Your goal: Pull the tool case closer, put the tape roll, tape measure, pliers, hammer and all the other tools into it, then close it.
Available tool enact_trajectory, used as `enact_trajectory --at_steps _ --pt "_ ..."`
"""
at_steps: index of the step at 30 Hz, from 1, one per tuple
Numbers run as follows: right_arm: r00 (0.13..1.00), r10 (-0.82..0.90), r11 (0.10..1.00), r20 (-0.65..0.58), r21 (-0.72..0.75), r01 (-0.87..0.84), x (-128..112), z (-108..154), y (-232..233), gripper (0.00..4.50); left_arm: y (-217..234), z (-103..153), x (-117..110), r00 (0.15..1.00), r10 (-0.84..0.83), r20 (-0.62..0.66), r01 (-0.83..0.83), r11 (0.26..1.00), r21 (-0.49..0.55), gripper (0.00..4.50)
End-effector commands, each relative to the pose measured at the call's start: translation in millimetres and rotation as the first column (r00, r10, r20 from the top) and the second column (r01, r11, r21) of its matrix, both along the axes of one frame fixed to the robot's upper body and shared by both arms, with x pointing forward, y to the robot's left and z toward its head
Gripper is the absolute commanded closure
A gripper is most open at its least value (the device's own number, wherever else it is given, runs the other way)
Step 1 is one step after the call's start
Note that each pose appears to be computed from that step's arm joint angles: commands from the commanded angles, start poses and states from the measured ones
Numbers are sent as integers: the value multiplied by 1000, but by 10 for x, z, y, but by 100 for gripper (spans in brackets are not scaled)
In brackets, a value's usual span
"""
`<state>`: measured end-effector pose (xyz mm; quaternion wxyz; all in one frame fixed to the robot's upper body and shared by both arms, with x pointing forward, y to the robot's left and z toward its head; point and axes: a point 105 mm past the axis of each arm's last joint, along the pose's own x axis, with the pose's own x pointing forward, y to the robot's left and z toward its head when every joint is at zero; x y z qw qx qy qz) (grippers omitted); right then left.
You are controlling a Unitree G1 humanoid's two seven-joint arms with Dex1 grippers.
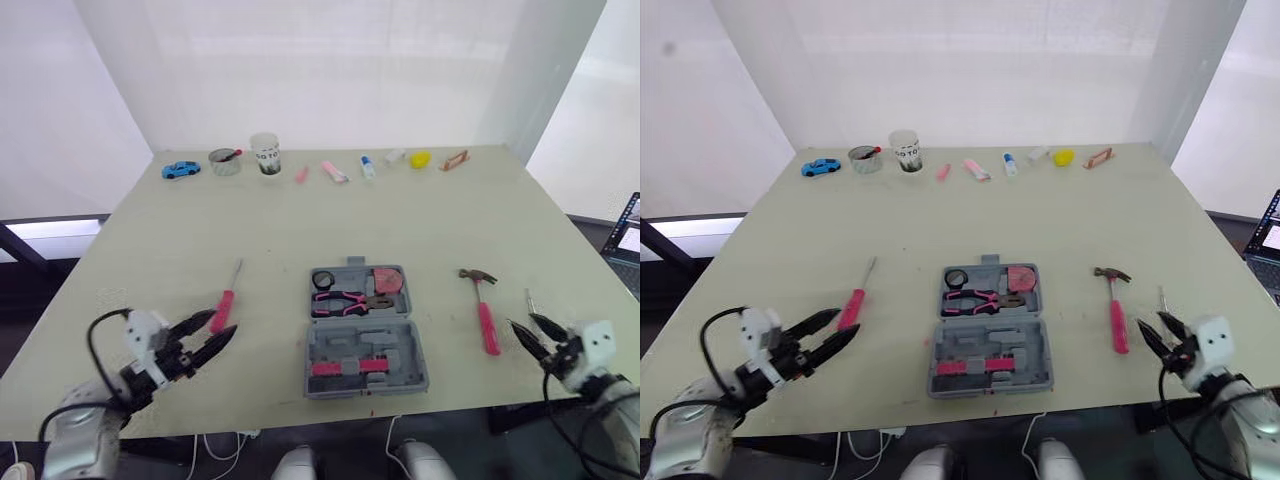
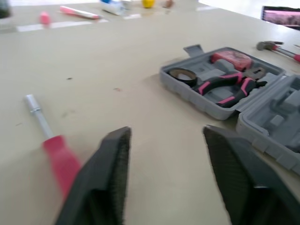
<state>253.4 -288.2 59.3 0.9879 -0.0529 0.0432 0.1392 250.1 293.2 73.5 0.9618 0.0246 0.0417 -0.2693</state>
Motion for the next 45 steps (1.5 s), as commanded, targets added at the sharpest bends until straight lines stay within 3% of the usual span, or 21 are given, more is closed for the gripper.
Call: enact_trajectory --at_steps 1,3,4,10,14,24,30,41,45 --pt "994 -102 995 39 10 101 -195 136 -253 93 228 97 -162 996 87 20 -87 996 27 5" --pt "991 -134 991 28 19 133 -283 118 -321 11 297 75 -236 993 115 7 -115 993 35 0" --pt "989 -149 989 19 20 149 -338 96 -355 4 334 75 -271 991 130 4 -130 991 37 0" --pt "974 -227 973 -15 44 227 -575 -6 -471 4 447 98 -406 981 192 2 -192 981 28 0" --pt "972 -235 971 -19 50 236 -574 -28 -462 4 412 122 -380 984 179 11 -179 984 22 0" --pt "976 -209 977 -62 23 210 -152 40 -372 4 -68 396 -135 986 -164 31 159 978 134 0" --pt "968 -197 980 -155 -47 192 150 -39 -316 4 -507 588 -46 907 -419 47 407 899 163 0" --pt "938 -233 966 -256 49 254 552 -86 -308 4 -988 926 -82 712 -701 37 689 708 156 0" --pt "909 -250 956 -333 62 286 592 -223 -334 4 -1138 1038 -83 654 -755 52 738 652 177 0"
